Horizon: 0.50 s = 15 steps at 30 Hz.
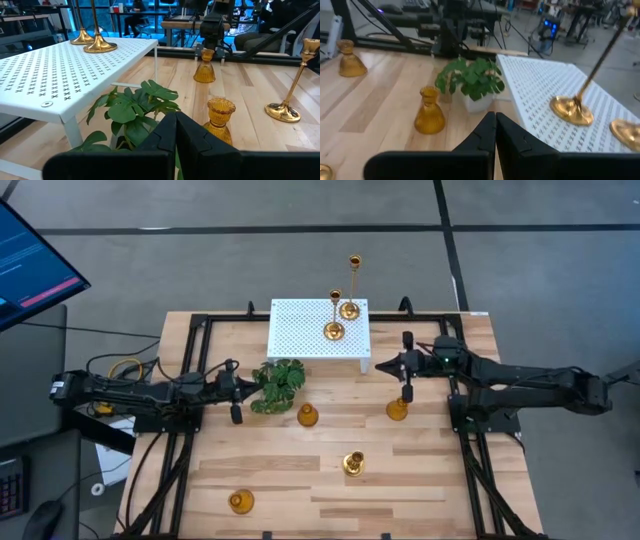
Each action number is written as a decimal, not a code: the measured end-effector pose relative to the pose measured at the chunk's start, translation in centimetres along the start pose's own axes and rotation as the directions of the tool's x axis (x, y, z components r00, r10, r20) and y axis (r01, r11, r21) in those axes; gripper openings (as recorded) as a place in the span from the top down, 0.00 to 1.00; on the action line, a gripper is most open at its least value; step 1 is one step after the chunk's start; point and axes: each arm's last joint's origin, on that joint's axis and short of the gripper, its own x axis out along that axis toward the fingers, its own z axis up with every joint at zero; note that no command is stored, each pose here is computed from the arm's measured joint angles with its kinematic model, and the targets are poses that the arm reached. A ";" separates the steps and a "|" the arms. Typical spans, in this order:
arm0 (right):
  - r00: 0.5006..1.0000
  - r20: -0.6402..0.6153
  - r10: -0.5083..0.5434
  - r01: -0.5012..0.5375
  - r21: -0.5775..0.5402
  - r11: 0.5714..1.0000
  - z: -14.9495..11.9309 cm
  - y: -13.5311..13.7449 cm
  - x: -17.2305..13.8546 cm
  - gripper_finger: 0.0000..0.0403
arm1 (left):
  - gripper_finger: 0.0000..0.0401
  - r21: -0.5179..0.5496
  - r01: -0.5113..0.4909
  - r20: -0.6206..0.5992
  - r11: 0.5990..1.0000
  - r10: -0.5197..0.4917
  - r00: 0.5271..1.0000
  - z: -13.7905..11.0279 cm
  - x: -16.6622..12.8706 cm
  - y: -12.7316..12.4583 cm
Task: Pick & Place candle stick holders
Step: Put the gold candle holder on the shelf
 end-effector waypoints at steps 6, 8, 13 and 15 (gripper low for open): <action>0.999 -0.040 -0.013 0.017 0.102 0.995 -0.8 -0.4 0.6 1.00 | 0.99 0.000 0.000 0.001 1.000 0.000 1.000 0.0 0.0 0.0; 0.999 -0.037 -0.017 0.022 0.126 0.992 -0.8 -0.5 0.8 1.00 | 0.99 -0.001 0.000 0.002 1.000 0.000 1.000 0.0 0.0 0.0; 0.999 -0.044 0.010 -0.003 0.153 0.988 -1.0 -0.3 1.3 1.00 | 0.99 -0.001 0.000 0.004 1.000 0.000 1.000 0.0 0.0 0.0; 0.995 -0.077 0.065 -0.053 0.147 0.988 -1.4 0.2 1.5 1.00 | 0.99 -0.001 0.000 0.005 1.000 0.000 1.000 0.0 0.0 0.0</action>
